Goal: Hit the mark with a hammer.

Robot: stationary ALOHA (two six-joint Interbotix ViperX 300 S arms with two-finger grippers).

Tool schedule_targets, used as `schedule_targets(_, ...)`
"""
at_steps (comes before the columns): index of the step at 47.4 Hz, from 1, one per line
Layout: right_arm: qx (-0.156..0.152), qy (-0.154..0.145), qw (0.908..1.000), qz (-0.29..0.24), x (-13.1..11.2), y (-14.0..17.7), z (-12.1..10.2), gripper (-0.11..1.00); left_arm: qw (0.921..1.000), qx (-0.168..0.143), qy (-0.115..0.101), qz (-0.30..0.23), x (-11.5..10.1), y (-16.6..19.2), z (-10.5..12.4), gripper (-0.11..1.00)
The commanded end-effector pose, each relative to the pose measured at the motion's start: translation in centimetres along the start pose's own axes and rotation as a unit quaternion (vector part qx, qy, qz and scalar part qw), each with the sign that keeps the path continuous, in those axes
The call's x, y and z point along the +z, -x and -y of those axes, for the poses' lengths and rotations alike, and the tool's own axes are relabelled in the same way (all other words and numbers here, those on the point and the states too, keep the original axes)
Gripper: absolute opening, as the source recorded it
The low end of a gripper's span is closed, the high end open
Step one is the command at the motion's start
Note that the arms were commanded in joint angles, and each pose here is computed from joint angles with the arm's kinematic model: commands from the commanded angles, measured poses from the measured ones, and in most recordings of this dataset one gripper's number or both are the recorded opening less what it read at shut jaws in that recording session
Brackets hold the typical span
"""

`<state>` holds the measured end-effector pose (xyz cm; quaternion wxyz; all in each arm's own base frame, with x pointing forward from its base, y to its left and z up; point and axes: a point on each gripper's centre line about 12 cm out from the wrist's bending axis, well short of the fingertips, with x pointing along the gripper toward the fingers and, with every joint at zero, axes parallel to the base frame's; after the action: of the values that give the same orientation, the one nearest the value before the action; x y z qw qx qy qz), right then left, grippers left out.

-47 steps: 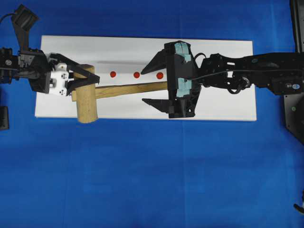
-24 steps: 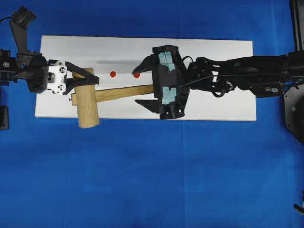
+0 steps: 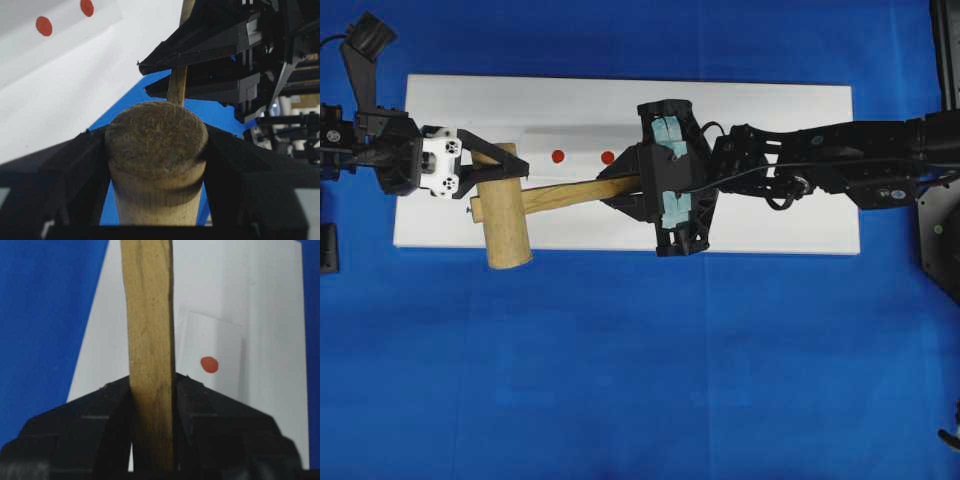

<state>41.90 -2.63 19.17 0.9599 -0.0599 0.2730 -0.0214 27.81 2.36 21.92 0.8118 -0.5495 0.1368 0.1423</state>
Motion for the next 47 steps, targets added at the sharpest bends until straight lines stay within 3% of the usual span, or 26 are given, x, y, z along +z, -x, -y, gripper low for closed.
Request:
schedule_targets(1,-0.006,-0.006,0.9998,0.019,1.4,0.4,0.5,0.08,0.9997,-0.023,-0.004,0.008,0.6,0.0,1.6,0.47)
schedule_targets(10,-0.005,-0.007,0.9998,0.019,1.4,0.5,0.5,0.08,0.9996,-0.027,-0.005,0.01,0.7,0.1,1.8,0.48)
schedule_targets(12,-0.005,-0.007,0.9998,0.018,1.4,0.4,0.5,0.08,0.9995,-0.028,-0.005,0.01,0.7,0.1,1.9,0.55)
schedule_targets(17,-0.005,-0.01,0.9998,0.02,1.5,0.7,0.5,0.08,0.9995,-0.03,-0.006,0.009,0.7,0.2,2.0,0.83)
schedule_targets(20,-0.005,-0.012,0.9997,0.02,1.4,1.0,0.5,0.08,0.9994,-0.032,-0.006,0.01,0.7,0.3,2.1,0.91)
schedule_targets(26,-0.005,-0.019,0.9996,0.022,1.1,2.3,0.5,0.08,0.9991,-0.039,-0.008,0.013,0.7,0.8,2.2,0.86)
schedule_targets(47,-0.006,-0.051,0.9984,0.026,-1.3,7.6,0.3,0.08,0.9992,-0.037,-0.008,0.011,0.3,5.0,1.0,0.87)
